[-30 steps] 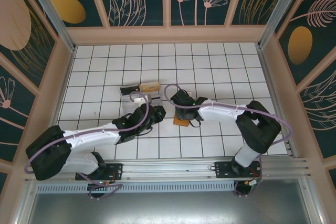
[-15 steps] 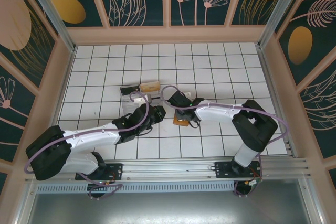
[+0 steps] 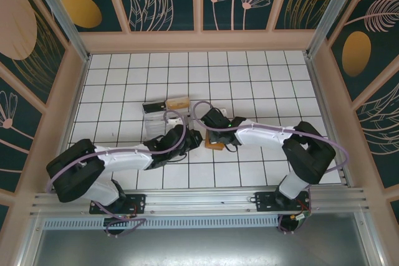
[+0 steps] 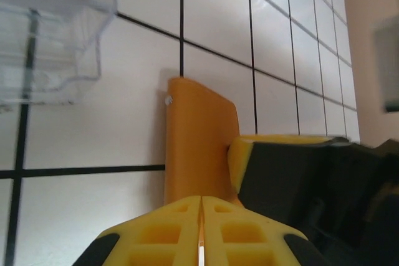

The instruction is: Take the credit cards out of the card holder

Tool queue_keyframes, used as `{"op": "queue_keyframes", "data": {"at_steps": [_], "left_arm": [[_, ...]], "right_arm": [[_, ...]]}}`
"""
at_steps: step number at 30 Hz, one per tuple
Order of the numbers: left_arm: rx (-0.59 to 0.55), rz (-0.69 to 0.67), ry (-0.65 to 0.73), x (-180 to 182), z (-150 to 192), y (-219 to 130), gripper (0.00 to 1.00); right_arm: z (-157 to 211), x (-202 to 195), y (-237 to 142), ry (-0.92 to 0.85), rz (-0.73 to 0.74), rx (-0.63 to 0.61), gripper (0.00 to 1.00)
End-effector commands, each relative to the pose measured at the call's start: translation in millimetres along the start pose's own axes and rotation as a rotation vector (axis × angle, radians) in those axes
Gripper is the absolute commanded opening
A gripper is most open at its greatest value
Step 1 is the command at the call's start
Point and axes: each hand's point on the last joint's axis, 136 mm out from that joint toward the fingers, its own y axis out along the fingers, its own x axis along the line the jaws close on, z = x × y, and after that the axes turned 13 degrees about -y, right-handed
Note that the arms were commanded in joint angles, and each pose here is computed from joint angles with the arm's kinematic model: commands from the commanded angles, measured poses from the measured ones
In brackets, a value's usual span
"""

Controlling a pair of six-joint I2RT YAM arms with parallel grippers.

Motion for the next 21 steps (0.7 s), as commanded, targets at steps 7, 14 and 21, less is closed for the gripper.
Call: {"op": "queue_keyframes", "data": {"at_steps": [7,14,21], "left_arm": [[0.093,0.062,-0.023,-26.0,21.7,31.8,0.13],[0.132,-0.025,-0.044,5.5,36.5,55.0,0.13],[0.171,-0.189,-0.139,57.5,52.6,72.0,0.05]], "right_arm": [[-14.2,9.9,-12.9,0.017,-0.131,-0.077,0.00],[-5.0,13.0,-5.9,0.041,-0.164,-0.071,0.00],[-2.5,14.7,-7.2,0.077,-0.194,-0.075,0.00]]}}
